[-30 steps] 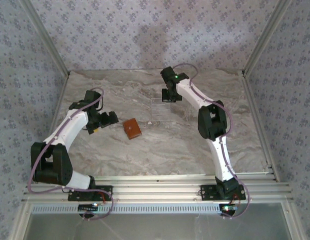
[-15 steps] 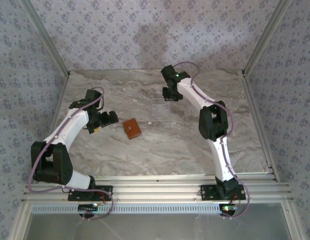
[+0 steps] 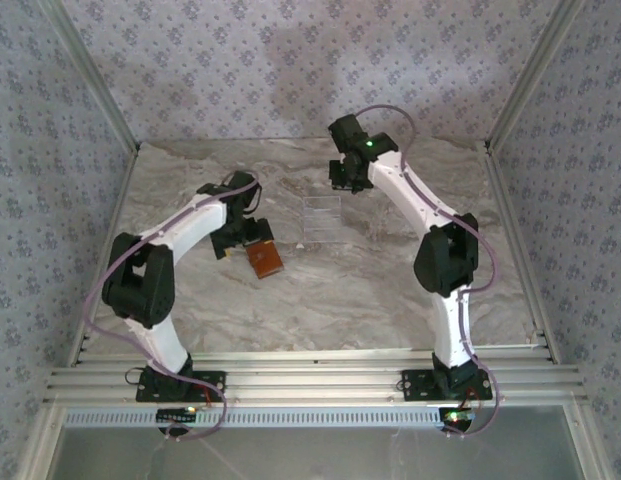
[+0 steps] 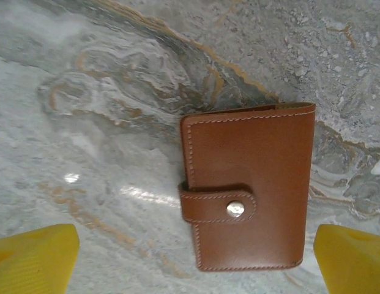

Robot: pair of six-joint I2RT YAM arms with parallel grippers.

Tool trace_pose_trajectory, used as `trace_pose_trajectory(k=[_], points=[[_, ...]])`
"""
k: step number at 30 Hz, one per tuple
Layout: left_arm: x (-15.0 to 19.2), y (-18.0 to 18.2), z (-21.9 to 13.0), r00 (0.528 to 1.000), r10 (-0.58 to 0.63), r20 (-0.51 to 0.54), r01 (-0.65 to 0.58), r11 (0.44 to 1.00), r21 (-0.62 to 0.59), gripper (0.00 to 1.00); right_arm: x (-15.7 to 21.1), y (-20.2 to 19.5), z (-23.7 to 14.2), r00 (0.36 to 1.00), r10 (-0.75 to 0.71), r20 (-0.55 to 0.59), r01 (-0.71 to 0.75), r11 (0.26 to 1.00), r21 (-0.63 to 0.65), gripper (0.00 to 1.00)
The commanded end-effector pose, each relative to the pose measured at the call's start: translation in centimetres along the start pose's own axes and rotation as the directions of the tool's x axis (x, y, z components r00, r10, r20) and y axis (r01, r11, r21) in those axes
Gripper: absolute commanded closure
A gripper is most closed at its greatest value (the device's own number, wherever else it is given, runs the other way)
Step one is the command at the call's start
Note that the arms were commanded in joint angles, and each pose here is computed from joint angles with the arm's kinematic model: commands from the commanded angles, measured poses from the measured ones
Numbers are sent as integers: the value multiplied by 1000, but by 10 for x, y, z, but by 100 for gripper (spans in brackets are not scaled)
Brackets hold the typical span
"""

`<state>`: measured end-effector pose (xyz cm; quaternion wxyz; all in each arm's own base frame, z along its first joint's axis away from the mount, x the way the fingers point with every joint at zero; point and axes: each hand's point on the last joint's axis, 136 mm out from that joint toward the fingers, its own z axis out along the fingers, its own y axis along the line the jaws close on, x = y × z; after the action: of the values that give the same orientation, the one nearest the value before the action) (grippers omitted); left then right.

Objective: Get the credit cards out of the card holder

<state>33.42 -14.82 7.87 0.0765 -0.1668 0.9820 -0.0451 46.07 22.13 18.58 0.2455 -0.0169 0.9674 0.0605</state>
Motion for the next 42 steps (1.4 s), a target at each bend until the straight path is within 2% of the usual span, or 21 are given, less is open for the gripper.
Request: trace_pose_trajectory(k=[1,9,16,20,32,36,42], points=[[1,-9,6,998,-59,-9,59,998,-27,1,1,-15,-19,1000,4,21,-5,1000,26,73],[11,-32,33,998,-31,-63,27,998,-58,0,6,-37,-39,998,33,53,-34,999,21,70],[21,-30,55,994,-37,-107,27,996,-88,1,9,-50,-48,997,50,64,-51,998,20,70],[28,-27,62,991,-36,-125,25,996,-87,4,11,-53,-50,996,55,68,-56,998,19,70],[45,-27,40,992,39,-118,-43,999,-29,22,19,-56,-62,995,56,82,-58,998,22,70],[60,-32,30,988,89,-128,-89,996,-1,24,28,-58,-65,995,57,76,-59,998,25,70],[101,-55,19,958,238,-157,-236,971,29,24,42,-63,-66,996,62,65,-64,998,29,70]])
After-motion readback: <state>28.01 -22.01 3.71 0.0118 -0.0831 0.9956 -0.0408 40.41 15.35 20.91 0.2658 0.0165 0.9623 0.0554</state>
